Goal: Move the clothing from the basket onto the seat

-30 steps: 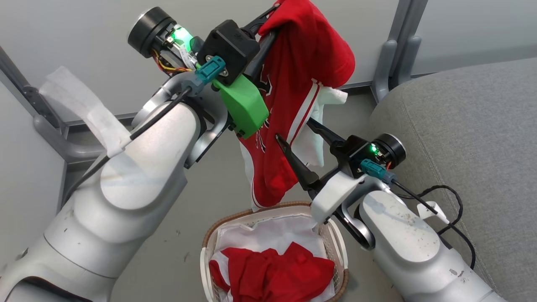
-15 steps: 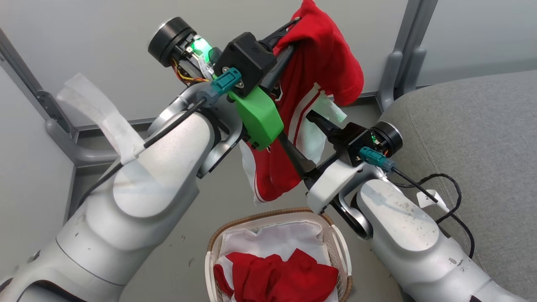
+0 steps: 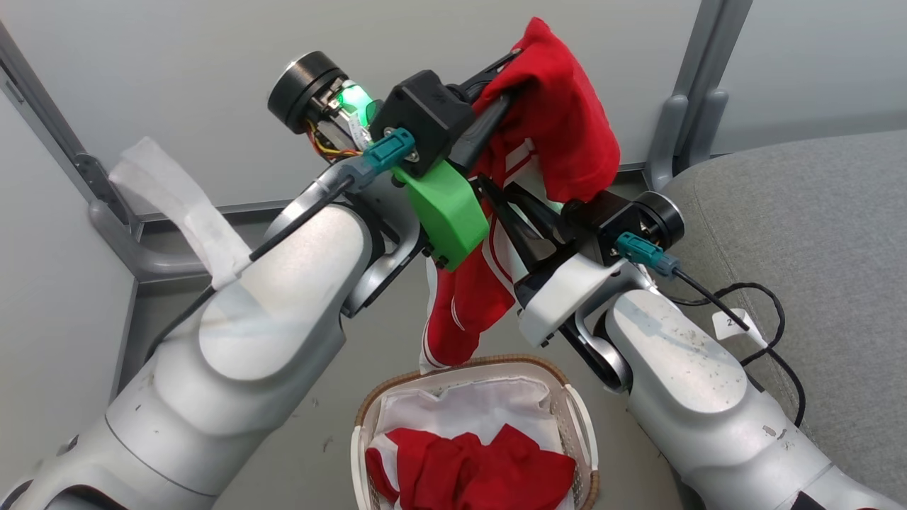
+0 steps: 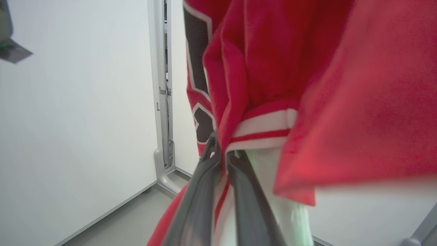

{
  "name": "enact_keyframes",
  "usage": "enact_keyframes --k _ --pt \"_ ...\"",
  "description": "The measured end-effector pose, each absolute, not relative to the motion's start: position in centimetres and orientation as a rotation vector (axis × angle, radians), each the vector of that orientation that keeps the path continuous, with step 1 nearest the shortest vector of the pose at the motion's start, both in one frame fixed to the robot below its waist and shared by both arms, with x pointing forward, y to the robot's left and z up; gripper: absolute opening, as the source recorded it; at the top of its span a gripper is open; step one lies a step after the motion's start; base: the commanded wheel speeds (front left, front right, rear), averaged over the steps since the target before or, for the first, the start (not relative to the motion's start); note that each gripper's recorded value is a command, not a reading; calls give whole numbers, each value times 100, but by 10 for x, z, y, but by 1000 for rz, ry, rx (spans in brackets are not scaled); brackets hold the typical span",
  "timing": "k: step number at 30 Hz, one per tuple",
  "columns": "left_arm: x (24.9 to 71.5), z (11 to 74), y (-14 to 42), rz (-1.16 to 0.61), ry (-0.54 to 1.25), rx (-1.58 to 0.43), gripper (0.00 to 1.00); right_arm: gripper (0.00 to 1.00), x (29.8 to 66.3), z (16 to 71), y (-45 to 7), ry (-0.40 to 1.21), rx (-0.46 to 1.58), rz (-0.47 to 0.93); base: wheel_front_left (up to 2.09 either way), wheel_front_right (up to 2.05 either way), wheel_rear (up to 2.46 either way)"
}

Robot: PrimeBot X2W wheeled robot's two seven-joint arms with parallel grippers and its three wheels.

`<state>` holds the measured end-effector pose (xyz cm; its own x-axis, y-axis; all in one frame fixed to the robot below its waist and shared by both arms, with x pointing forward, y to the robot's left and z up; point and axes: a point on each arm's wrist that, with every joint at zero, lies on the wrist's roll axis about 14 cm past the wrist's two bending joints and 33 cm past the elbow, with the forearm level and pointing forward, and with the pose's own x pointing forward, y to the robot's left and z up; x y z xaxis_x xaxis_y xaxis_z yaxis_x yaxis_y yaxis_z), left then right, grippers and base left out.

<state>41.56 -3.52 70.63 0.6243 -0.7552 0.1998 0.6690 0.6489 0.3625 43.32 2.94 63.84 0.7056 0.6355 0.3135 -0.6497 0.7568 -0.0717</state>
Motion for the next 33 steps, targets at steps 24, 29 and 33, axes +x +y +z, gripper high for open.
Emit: enact_keyframes --k 24,29,33 --pt "466 574 42 -577 -74 8 100 0 452 628 -18 -340 69 567 0 0 0" --pt "455 539 45 -550 -17 -57 100 0 457 620 -31 -325 69 525 0 0 0" --pt "445 519 43 -537 19 -105 100 0 460 612 -40 -308 64 495 0 0 0"
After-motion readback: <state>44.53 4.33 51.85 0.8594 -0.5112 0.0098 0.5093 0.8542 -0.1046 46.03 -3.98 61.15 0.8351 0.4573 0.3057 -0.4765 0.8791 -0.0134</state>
